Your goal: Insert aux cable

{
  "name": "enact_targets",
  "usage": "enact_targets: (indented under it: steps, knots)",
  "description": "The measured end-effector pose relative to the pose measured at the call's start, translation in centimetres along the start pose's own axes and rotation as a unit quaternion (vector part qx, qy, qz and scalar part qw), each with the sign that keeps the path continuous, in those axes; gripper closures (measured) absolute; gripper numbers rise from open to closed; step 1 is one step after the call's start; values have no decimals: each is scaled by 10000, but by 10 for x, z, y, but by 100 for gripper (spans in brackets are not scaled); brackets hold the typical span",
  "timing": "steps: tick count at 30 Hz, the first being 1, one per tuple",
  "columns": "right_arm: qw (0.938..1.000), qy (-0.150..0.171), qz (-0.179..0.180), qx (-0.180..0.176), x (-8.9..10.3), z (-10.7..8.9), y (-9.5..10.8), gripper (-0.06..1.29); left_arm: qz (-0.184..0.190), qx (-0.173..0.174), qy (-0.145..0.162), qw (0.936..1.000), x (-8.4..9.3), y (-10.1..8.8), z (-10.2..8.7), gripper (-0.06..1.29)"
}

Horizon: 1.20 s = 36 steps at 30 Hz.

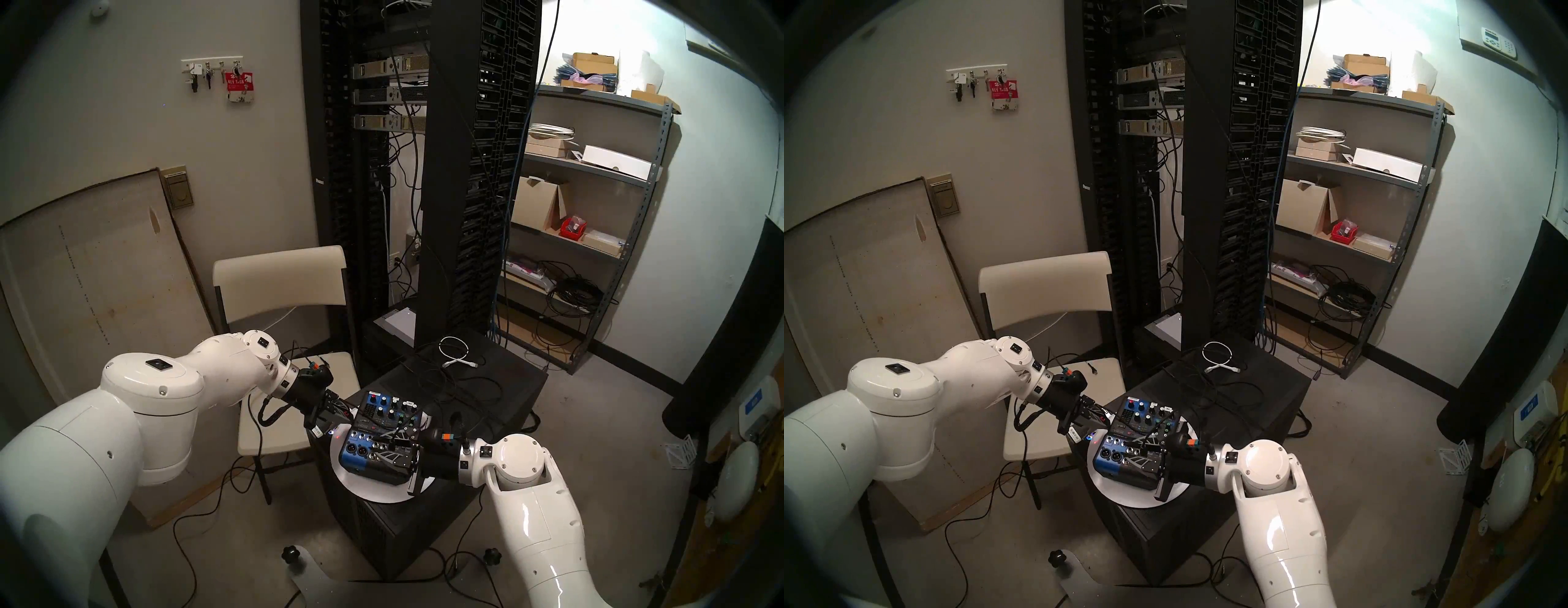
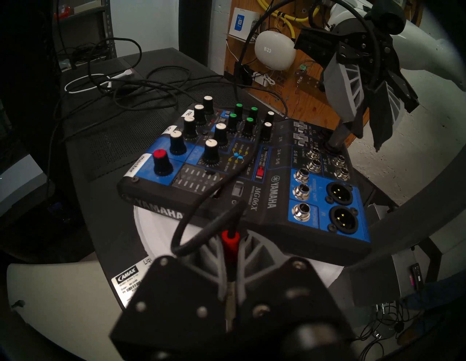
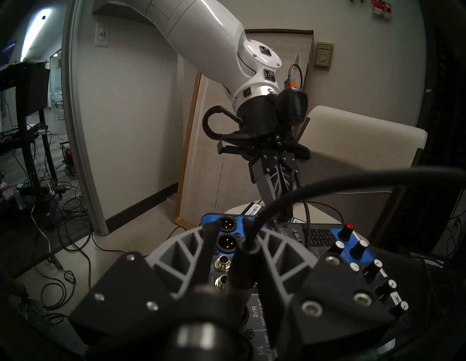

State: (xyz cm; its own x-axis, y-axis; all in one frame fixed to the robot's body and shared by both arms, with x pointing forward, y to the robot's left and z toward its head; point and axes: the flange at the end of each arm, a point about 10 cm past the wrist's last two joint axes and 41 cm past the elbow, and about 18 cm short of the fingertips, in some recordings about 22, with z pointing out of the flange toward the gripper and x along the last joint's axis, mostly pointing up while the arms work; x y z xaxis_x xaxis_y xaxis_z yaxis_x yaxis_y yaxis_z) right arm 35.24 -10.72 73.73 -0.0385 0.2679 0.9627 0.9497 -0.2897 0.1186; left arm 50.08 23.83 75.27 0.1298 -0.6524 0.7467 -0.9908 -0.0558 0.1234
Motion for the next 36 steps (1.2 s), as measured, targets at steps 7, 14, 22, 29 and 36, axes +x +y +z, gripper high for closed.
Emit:
enact_targets:
  steps: [7, 14, 22, 29, 36]
  knots:
    - [10000, -7, 6, -2, 0, 0, 0, 80, 2, 1, 10, 10000, 0, -1, -1, 119]
    - [9999, -73, 38, -78, -4, -9, 4, 80, 27, -2, 65, 10000, 1, -2, -6, 119]
    - [9997, -169, 49, -165, -9, -22, 8, 63, 31, -32, 134, 9999, 0, -1, -13, 119]
    - [9996, -221, 71, -150, -13, -28, 7, 55, 54, -233, 306, 9992, 1, 7, -7, 119]
    - [9996, -248, 110, -127, -16, -30, 4, 58, 69, -302, 401, 9987, -1, 11, -13, 119]
